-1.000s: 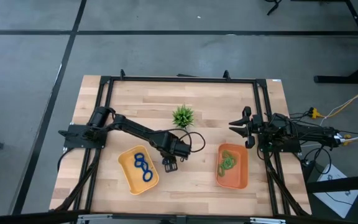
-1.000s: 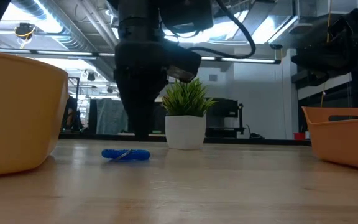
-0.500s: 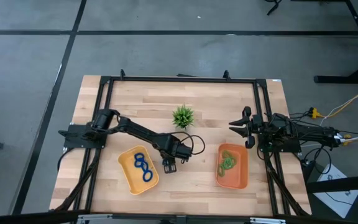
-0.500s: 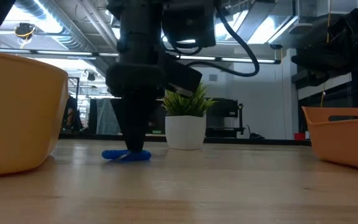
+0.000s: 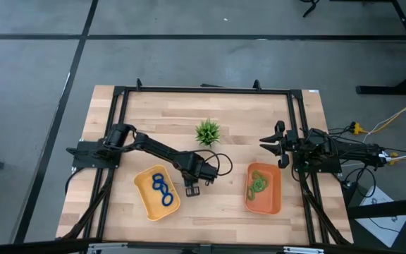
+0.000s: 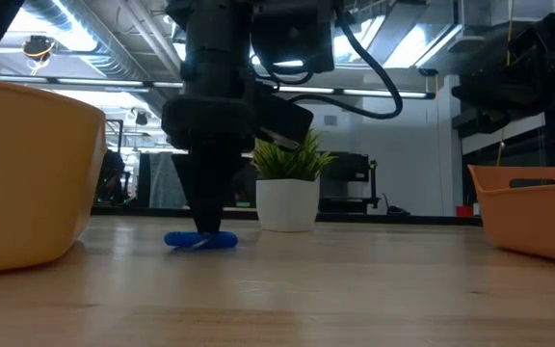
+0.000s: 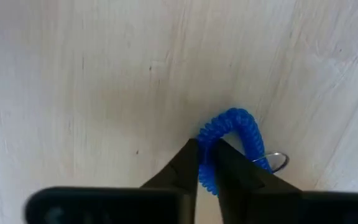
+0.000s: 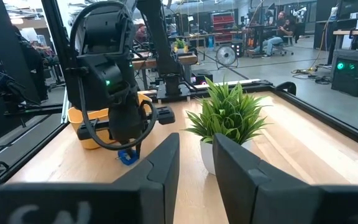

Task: Sort spring keychains
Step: Put the blue spring keychain into the yellow bin

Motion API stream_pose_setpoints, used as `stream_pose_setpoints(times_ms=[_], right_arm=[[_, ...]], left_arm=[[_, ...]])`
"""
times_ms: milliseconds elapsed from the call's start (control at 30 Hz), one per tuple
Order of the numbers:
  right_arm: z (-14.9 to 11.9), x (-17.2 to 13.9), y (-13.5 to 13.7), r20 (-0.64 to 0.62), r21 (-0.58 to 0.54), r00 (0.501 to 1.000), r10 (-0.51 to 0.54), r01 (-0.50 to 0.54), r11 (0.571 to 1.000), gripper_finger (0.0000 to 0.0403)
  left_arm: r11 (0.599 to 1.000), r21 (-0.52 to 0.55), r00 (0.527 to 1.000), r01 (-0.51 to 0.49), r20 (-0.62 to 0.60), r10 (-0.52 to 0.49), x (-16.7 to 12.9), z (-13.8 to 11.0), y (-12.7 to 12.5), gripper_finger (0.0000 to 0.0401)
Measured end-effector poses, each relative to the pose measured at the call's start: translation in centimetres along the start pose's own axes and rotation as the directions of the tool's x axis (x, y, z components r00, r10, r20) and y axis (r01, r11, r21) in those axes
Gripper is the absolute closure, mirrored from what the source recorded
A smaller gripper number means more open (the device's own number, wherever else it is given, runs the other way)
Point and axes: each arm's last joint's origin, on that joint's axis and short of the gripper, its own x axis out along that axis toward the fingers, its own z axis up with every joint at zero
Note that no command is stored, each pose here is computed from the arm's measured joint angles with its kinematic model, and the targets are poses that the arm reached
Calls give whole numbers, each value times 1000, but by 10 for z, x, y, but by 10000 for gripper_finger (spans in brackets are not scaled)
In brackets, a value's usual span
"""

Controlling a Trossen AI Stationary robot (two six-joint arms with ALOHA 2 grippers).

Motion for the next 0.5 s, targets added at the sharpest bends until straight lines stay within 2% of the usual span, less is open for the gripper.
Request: stream_pose_setpoints(times_ms=[100, 300, 500], right_arm=[[0, 0, 0, 0, 0, 1000, 0, 0, 1000, 305], [0, 0, 0, 0, 0, 1000, 0, 0, 1000, 305], [0, 0, 0, 0, 0, 1000, 0, 0, 1000, 305]], left_arm=[[1000, 0, 1000, 4, -21, -4, -4, 0, 0, 390], [1000, 22, 999, -2, -35, 2, -24, 2, 0, 387], [998, 34, 998, -60, -30, 61, -48, 2, 0, 392]])
